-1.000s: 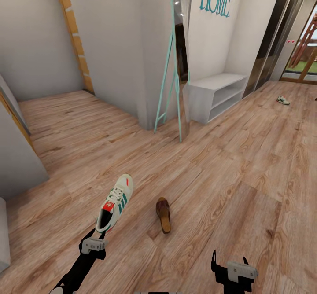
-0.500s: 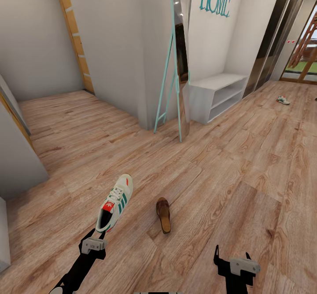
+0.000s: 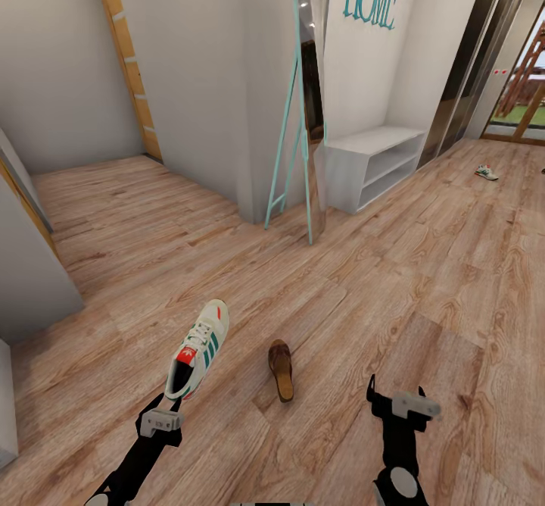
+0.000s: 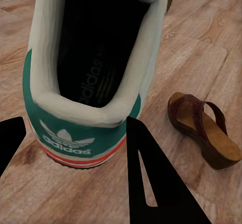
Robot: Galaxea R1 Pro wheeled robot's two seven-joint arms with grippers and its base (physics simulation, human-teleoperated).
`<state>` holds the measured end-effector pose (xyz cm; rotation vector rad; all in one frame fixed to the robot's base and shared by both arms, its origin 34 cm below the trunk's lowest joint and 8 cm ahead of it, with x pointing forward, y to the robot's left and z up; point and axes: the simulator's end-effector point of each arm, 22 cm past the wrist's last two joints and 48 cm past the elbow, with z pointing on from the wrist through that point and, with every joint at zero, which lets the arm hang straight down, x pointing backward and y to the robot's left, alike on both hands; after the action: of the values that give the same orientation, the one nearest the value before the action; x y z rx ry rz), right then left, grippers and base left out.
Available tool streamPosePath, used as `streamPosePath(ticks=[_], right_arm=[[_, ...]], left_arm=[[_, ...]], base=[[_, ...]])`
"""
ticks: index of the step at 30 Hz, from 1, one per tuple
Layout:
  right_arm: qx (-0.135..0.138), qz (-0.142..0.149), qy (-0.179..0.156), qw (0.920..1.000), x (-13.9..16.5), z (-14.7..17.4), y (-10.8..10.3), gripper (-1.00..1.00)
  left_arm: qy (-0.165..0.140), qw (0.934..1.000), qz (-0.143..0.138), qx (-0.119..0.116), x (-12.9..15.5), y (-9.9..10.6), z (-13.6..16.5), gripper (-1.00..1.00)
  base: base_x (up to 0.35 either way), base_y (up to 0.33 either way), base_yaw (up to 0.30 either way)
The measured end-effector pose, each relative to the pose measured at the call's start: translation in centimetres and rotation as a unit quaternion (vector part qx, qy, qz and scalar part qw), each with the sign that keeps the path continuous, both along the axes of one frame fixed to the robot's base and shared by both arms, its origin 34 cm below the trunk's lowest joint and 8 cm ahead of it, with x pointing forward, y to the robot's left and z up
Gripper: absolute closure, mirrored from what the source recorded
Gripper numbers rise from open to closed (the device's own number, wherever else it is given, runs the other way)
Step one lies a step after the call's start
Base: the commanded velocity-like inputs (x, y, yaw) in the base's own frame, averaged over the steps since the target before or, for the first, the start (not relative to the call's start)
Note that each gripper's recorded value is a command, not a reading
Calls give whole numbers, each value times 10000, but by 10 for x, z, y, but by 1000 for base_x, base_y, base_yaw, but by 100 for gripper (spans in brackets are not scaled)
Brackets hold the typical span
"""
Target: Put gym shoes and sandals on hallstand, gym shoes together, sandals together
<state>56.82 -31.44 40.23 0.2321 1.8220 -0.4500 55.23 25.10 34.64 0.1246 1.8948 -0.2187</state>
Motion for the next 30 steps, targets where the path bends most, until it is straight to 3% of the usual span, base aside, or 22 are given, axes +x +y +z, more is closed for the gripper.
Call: streamPosePath(ticks=[3, 5, 6, 9, 10, 13, 21, 30], right_arm=[[54, 27, -232, 9997, 25, 18, 5, -100], [137, 133, -409, 9990, 50, 34, 21, -100], [143, 130, -414, 9990, 51, 34, 21, -100], [332, 375, -403, 9979, 80, 37, 56, -100], [337, 374, -404, 9979, 80, 37, 56, -100], [465, 664, -135, 9966, 113, 23, 89, -100], [721, 1333, 613, 9866, 169, -7, 136, -100], [747, 1747, 791, 9786, 183, -6, 154, -100]], left_arm=[[0, 10000, 3, 2, 0, 1, 0, 100], [1, 10000, 5, 7, 0, 2, 0, 100], [1, 10000, 3, 8, 0, 2, 0, 100], [-1, 10000, 21, 15, 0, 5, 0, 100], [-1, 10000, 18, 16, 0, 5, 0, 100], [-3, 10000, 33, 24, 0, 7, 0, 100], [-1, 10000, 50, 23, 0, 9, 0, 100], [-1, 10000, 60, 18, 0, 9, 0, 100]], base=[[0, 0, 0], [0, 0, 0], [0, 0, 0], [0, 0, 0], [0, 0, 0], [0, 0, 0], [0, 0, 0], [0, 0, 0]])
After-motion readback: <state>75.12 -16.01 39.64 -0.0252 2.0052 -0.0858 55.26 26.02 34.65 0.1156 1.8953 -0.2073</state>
